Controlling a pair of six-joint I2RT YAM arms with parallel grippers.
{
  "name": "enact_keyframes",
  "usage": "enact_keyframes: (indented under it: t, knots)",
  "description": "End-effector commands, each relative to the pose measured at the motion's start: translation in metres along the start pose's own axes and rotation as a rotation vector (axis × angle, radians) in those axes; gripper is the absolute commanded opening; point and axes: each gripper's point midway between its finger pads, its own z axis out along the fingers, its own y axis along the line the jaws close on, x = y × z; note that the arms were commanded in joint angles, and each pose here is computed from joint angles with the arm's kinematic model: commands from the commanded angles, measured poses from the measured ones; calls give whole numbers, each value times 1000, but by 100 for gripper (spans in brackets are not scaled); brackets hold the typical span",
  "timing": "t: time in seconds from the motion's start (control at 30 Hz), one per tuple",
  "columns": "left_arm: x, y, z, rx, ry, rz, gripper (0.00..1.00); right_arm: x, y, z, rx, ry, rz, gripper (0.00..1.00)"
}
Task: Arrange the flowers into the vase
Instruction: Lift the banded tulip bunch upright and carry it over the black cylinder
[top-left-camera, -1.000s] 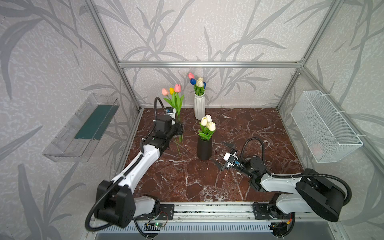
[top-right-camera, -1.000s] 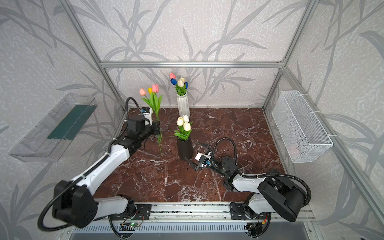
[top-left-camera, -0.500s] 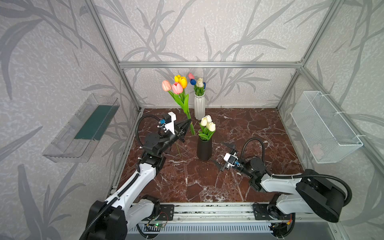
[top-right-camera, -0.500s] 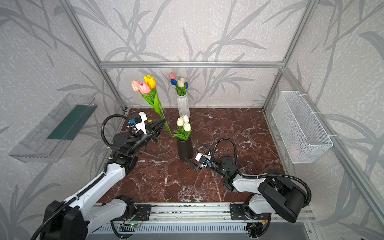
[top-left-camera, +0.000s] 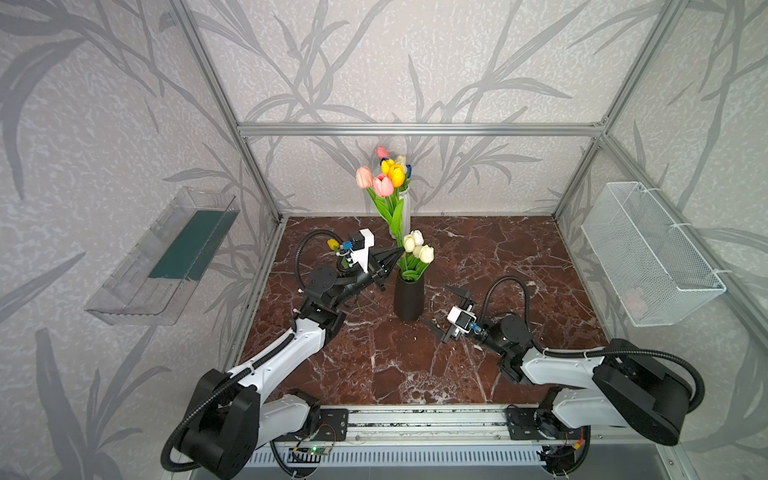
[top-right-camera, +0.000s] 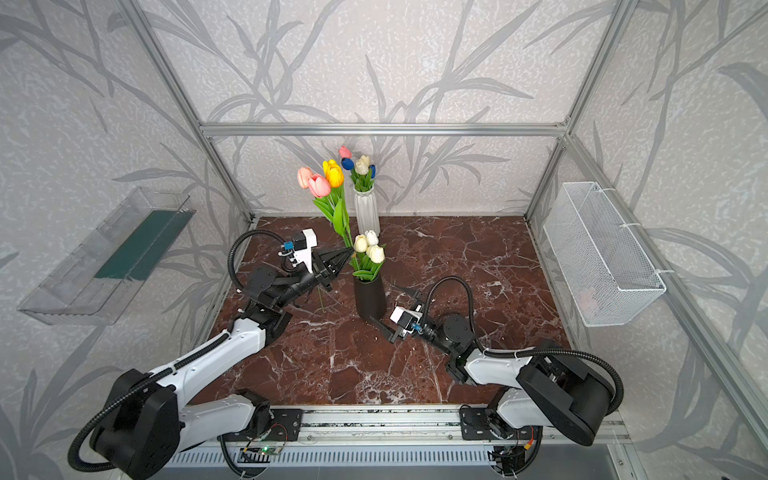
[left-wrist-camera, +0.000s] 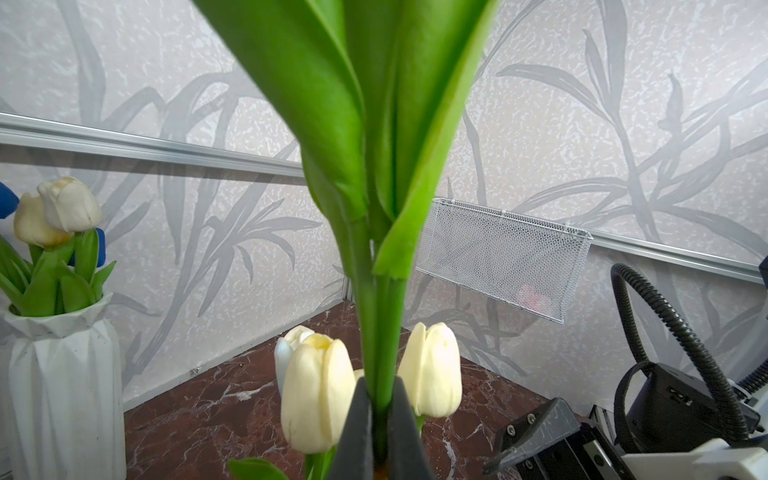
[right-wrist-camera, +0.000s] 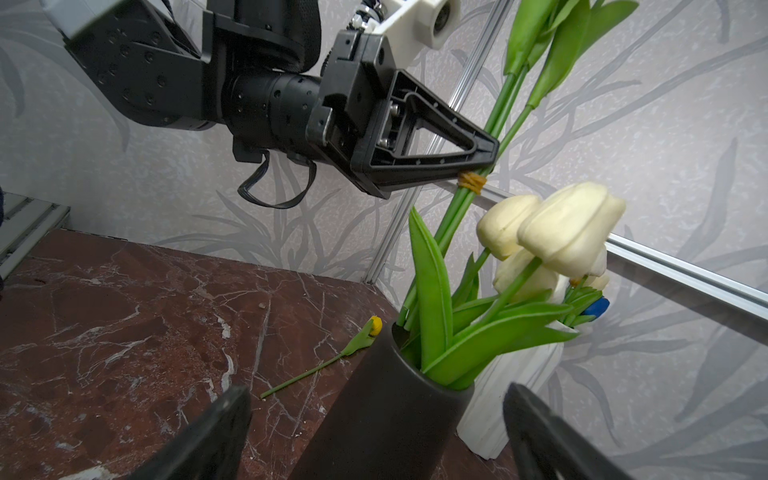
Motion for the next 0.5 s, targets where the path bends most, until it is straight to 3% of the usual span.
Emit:
enact_keyframes:
  t: [0.0, 0.47]
  knots:
    - [-18, -7, 4, 35, -66, 39, 0, -13, -4, -2, 20, -46, -15, 95]
    - [2, 8, 8, -22, -33, 88, 0, -12, -2, -2, 17, -42, -13, 95]
